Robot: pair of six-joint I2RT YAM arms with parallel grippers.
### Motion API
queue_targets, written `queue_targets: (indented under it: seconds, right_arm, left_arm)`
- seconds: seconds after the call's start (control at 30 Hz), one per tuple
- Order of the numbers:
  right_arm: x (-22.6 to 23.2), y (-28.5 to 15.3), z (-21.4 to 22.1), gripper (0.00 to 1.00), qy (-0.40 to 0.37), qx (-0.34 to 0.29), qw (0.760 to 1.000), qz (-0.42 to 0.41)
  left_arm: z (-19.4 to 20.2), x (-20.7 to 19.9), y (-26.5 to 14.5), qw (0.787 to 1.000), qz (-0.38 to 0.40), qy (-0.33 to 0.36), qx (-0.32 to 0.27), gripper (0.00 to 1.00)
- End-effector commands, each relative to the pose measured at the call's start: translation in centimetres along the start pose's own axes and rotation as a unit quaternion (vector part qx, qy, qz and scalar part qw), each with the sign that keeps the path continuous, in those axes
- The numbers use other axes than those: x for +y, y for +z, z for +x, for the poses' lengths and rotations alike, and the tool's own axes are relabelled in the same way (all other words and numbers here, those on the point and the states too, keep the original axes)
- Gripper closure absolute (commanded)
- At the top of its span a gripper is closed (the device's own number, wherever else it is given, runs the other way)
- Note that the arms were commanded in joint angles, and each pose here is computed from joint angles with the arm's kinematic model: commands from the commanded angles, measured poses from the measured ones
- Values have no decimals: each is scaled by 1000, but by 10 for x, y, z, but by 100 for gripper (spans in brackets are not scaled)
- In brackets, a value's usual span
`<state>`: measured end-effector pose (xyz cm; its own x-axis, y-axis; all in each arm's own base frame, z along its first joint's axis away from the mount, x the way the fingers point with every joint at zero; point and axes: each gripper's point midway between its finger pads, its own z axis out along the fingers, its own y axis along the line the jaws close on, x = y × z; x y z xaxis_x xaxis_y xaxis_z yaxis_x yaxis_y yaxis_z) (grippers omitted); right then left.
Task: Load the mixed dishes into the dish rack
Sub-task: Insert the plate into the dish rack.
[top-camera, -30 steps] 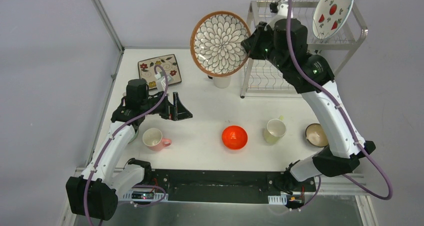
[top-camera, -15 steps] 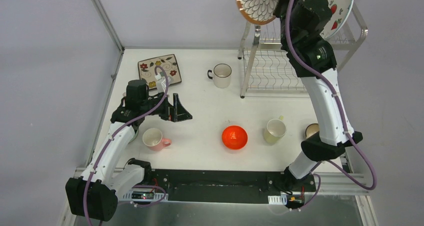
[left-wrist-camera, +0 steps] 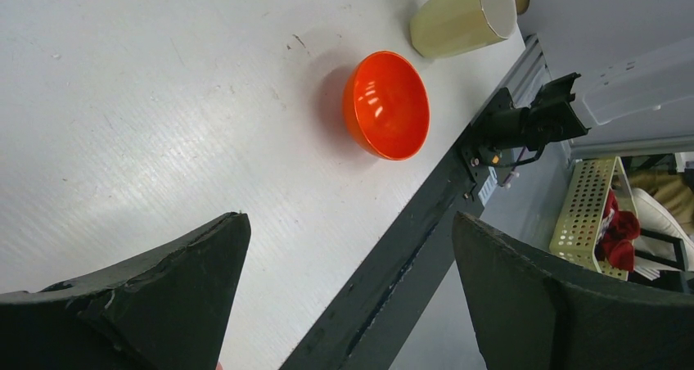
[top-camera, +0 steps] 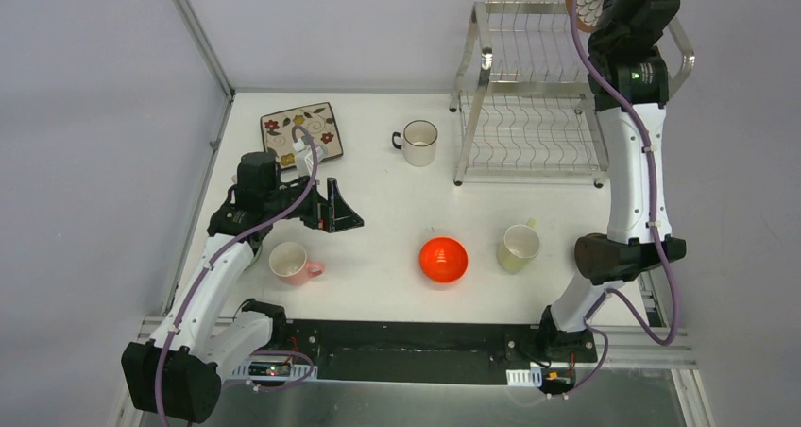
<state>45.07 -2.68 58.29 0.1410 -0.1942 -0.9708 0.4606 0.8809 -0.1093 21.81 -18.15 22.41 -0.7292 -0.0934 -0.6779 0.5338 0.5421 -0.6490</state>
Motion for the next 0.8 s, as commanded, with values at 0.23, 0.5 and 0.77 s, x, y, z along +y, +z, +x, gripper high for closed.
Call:
queue_targets:
  seconds: [0.23,0.5,0.77]
  right_arm:
    - [-54,10,-70,100,26,-139,990,23]
    - [-44,21,-46,100,-16,-124,992,10]
    - [-31,35,-22,100,-65,-107,992,2]
  left_arm:
    - [-6,-8,-3,999,6,31,-14,1]
    - [-7,-7,-2,999,5,31,-12,1]
    - [-6,-8,-3,999,6,32,-12,1]
